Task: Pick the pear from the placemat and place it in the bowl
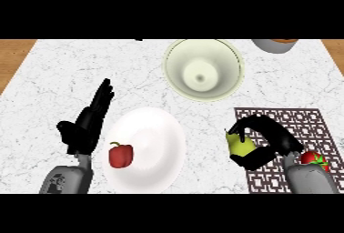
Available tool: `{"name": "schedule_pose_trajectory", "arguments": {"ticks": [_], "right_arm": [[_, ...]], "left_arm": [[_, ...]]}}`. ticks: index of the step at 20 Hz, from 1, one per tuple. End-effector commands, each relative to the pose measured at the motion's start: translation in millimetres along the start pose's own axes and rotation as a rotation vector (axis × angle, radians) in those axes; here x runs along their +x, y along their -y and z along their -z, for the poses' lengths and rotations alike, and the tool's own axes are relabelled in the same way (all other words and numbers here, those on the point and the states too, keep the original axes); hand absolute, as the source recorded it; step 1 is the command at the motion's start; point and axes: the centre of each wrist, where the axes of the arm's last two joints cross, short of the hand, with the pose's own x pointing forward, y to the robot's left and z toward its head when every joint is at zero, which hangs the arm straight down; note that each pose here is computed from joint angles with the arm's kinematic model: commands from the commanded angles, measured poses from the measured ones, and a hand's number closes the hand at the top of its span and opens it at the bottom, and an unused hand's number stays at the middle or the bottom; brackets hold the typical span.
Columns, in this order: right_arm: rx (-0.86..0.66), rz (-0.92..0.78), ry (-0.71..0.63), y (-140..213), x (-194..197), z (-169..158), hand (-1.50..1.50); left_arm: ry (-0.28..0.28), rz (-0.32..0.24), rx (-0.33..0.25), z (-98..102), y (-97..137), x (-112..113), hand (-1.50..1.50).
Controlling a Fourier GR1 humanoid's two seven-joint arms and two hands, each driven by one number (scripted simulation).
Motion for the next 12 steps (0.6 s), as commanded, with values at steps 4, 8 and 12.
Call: {"name": "schedule_pose_trajectory", "arguments": {"ticks": [4,8,12], "right_arm": [[0.196,-0.165,0.621,-114,112,3,1.5],[0.119,-0.138,0.808,-136,126,-11,1.5],[-0.004,-0.188,0.938,-143,156,-52,1.5]], "left_arm": [[0.015,-0.002,-0.006,-1,4,3,0.0],[-0.003,-0.005,0.011,-4,-5,2,0.0],[-0.004,-0.007,0.032,4,-10,3,0.0]]}}
